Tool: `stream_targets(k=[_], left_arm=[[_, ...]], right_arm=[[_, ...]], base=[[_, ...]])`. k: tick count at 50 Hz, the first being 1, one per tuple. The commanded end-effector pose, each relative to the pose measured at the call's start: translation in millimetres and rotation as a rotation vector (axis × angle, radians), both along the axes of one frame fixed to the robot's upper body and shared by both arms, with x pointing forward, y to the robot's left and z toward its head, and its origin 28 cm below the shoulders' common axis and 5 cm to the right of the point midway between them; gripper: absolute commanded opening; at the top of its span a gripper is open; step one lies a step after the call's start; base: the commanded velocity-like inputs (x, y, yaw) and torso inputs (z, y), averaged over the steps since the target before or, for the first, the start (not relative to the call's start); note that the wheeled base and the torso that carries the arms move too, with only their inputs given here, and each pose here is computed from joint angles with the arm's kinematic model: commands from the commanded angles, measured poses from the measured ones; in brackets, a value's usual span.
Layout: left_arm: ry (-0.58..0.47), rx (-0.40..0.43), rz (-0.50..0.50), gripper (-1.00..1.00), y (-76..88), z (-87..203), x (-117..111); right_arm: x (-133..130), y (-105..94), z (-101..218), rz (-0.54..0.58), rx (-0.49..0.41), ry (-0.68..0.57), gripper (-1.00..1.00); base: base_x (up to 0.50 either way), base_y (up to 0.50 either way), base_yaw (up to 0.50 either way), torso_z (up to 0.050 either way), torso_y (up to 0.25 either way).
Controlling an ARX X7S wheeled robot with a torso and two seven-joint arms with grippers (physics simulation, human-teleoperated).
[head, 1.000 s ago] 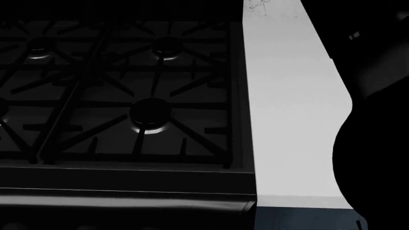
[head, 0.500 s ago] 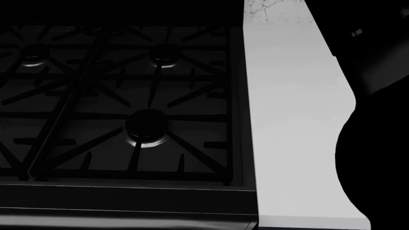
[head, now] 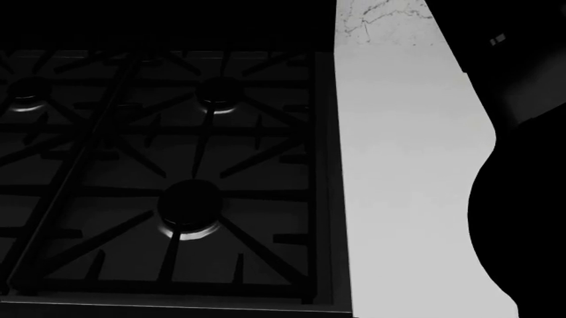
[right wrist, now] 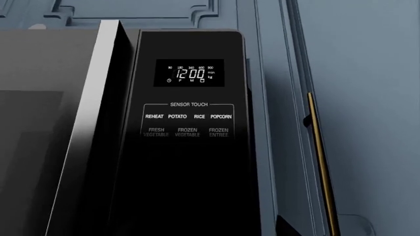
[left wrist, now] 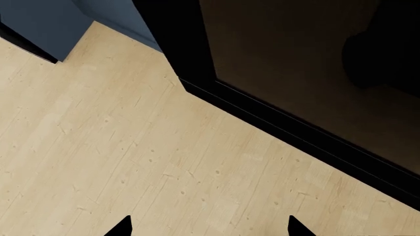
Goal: Press the stop button on the microwave
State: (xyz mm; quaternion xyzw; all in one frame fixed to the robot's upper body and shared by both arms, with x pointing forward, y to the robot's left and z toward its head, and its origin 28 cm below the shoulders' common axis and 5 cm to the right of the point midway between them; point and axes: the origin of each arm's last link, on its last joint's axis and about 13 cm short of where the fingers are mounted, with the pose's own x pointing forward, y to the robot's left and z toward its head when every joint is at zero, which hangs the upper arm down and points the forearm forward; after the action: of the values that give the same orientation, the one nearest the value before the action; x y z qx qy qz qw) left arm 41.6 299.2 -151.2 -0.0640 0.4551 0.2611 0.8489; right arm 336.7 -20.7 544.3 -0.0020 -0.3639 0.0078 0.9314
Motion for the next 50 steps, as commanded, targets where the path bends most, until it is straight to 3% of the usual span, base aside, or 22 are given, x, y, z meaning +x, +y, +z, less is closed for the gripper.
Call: stream_targets(k=[1,10,24,47,50], left_arm=[[0.009,-0.025,0.004,1.0,0.2,0,3],[0.007,-0.031,0.003,1.0,-0.5,0,4],[0.007,-0.031,0.003,1.0,-0.5,0,4],[0.007,-0.031,0.003,1.0,-0.5,0,4],[0.007,-0.031,0.003,1.0,-0.5,0,4]], right_arm=[[2,2.2,-4,0.001,-0.009,0.015,1.0],[5,1.4,-8,0.024,-0.019,0.036,1.0],[9,0.4,-14,-0.028,-0.035,0.055,1.0],[3,-1.6,-6,-0.049,-0.011,0.089,1.0],[1,0.5,-7,-0.093,-0.037,0.105,1.0]], base=[[0.0,0.0,0.0,0.05,0.061],[0.0,0.0,0.0,0.05,0.06],[0.13,-0.04,0.0,0.05,0.058],[0.0,0.0,0.0,0.001,0.0],[0.0,0.0,0.0,0.0,0.0]])
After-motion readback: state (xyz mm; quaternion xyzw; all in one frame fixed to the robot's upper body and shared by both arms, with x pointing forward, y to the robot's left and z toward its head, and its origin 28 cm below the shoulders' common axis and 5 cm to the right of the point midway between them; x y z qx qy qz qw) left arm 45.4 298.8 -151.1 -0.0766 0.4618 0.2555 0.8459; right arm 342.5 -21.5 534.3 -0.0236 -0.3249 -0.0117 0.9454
